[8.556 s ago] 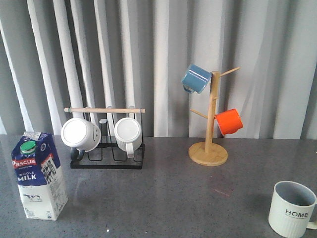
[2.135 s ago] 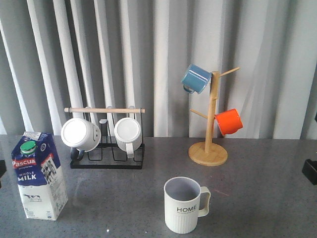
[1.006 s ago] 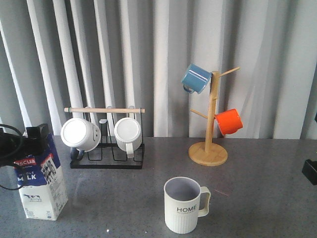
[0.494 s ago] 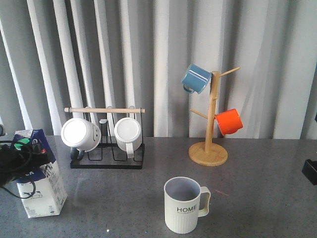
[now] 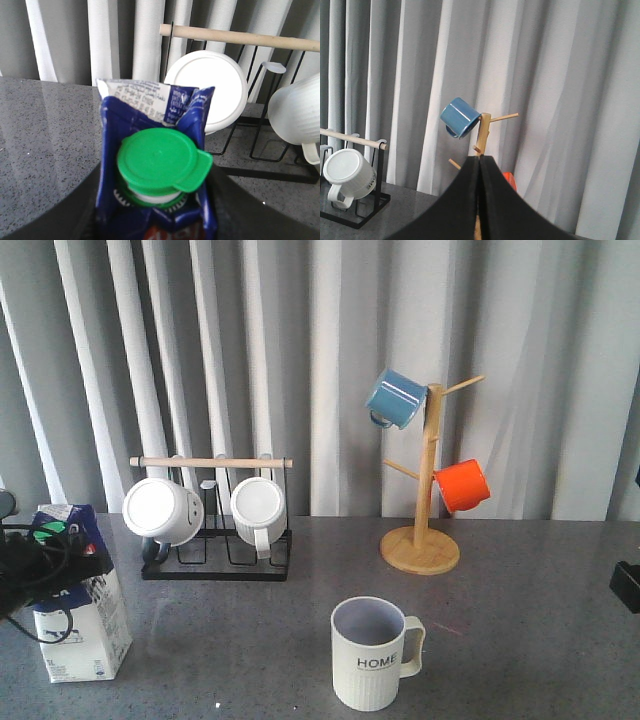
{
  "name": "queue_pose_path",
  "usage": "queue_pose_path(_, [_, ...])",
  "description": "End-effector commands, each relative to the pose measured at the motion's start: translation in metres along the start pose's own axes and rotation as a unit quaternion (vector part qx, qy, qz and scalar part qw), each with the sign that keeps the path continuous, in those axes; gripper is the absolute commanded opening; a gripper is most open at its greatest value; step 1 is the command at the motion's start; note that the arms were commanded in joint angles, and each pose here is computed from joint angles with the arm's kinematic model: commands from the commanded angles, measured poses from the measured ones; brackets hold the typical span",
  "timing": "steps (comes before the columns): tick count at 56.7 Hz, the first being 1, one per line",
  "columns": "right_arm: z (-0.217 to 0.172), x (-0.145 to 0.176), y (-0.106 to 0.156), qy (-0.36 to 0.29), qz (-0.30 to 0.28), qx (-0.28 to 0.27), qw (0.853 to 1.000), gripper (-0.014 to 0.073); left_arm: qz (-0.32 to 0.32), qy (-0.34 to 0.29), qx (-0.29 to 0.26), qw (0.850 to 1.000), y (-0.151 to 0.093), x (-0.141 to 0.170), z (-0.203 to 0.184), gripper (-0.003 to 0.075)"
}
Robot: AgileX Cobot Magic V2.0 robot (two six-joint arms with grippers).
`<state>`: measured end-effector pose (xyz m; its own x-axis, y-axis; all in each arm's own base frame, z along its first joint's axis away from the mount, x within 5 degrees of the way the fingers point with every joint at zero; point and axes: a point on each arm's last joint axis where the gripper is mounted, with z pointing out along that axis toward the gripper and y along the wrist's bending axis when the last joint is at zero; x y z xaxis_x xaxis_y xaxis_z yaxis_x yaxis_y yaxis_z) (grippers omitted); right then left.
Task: Place milk next to cup
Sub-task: 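Grasp the carton's top with the left gripper and lift it, then carry the milk carton with the left gripper toward the HOME mug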
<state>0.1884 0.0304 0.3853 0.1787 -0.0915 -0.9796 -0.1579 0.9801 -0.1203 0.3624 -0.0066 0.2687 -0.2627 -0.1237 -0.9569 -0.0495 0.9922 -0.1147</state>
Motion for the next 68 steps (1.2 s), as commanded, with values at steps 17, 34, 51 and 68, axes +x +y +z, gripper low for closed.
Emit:
queue_pose_path(17, [-0.002, -0.018, -0.003, -0.053, 0.000, 0.005, 0.999, -0.0008, 0.052, -0.081, 0.013, 0.995, -0.079, -0.039, -0.052, -0.0007])
queue_pose_path(34, [-0.002, -0.018, -0.003, -0.053, 0.000, 0.005, 0.999, -0.0008, 0.002, -0.066, 0.019, 0.998, -0.156, -0.020, -0.076, -0.0007])
queue_pose_path(51, [-0.002, -0.018, -0.003, -0.053, 0.000, 0.005, 0.999, -0.0008, 0.009, -0.073, 0.058, 0.996, -0.214, -0.010, -0.062, -0.0007])
queue_pose_path(68, [-0.002, -0.018, -0.003, -0.053, 0.000, 0.005, 0.999, -0.0008, 0.025, -0.053, 0.062, 0.996, -0.231, 0.016, -0.046, -0.0007])
